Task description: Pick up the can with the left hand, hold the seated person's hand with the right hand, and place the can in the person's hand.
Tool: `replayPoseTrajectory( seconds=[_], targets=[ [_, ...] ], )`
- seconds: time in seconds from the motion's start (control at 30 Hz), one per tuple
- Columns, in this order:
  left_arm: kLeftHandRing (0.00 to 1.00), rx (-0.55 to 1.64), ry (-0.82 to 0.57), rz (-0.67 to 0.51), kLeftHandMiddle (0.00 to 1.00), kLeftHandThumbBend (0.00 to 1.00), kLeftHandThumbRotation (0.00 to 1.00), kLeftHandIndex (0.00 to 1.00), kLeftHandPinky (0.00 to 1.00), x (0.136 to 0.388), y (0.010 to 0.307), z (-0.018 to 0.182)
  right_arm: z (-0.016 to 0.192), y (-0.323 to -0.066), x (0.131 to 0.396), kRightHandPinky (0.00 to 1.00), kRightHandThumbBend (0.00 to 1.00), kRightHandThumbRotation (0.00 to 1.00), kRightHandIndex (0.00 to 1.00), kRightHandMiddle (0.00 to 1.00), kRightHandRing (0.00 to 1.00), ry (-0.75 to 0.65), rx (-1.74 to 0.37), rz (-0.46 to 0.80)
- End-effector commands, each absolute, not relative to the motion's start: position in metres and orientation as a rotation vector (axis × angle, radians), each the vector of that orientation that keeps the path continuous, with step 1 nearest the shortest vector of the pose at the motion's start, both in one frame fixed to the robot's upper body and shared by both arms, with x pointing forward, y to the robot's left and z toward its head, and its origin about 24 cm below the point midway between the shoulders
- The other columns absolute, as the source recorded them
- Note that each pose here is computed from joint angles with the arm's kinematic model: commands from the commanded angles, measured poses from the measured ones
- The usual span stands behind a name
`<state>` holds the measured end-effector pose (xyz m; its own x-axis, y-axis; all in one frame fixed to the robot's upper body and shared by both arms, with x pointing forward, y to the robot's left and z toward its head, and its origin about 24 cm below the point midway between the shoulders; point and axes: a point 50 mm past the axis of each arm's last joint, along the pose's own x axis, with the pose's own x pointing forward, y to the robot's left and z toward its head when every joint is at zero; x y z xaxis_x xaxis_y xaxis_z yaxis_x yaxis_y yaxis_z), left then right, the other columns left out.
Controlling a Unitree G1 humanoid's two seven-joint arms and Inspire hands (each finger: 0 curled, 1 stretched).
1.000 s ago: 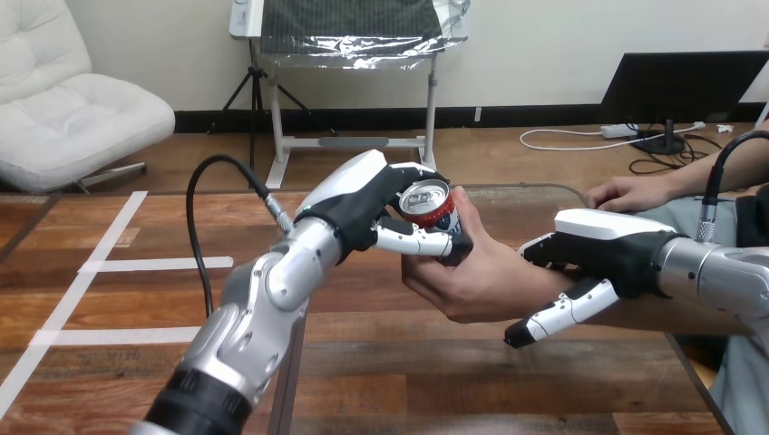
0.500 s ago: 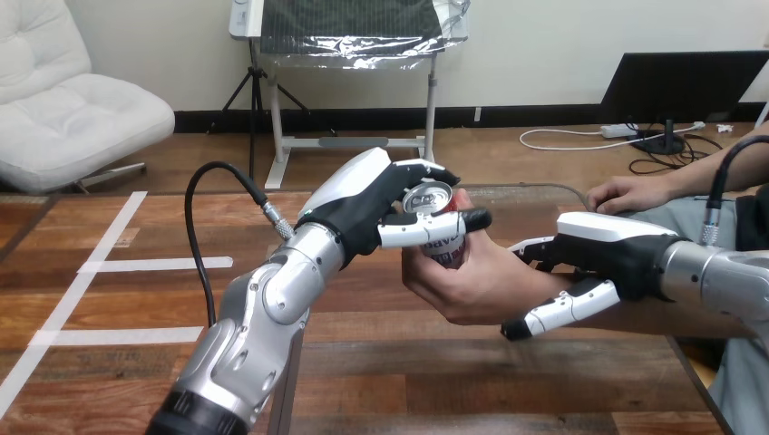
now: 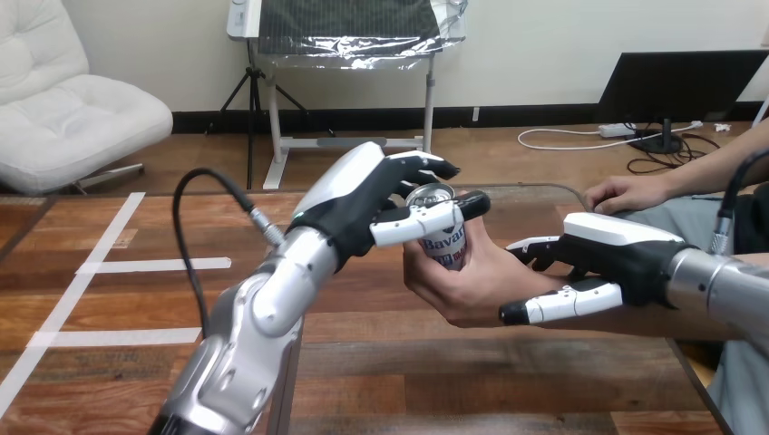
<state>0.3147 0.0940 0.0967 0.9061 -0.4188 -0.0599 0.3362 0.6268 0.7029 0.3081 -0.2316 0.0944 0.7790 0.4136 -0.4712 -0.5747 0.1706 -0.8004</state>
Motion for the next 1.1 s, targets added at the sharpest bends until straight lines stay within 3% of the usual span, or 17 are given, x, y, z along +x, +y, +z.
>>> replayPoseTrajectory(
  seconds=[0.0,0.73,1.07],
  targets=[
    [0.79,0.750,-0.157,-0.354,0.80,0.69,0.85,0.79,0.67,0.312,0.110,0.109,0.089,-0.238,0.305,0.70,1.00,0.99,0.91,0.89,0.87,0.148,-1.154,0.657],
    [0.85,0.547,-0.127,-0.225,0.85,0.65,0.82,0.84,0.74,0.279,0.135,0.105,0.084,-0.240,0.301,0.73,1.00,1.00,0.94,0.91,0.89,0.021,-0.955,0.505],
    [0.87,0.484,-0.152,-0.163,0.87,0.52,0.78,0.85,0.75,0.263,0.146,0.113,0.085,-0.237,0.297,0.77,1.00,1.00,0.93,0.93,0.90,-0.062,-0.792,0.434]
  ],
)
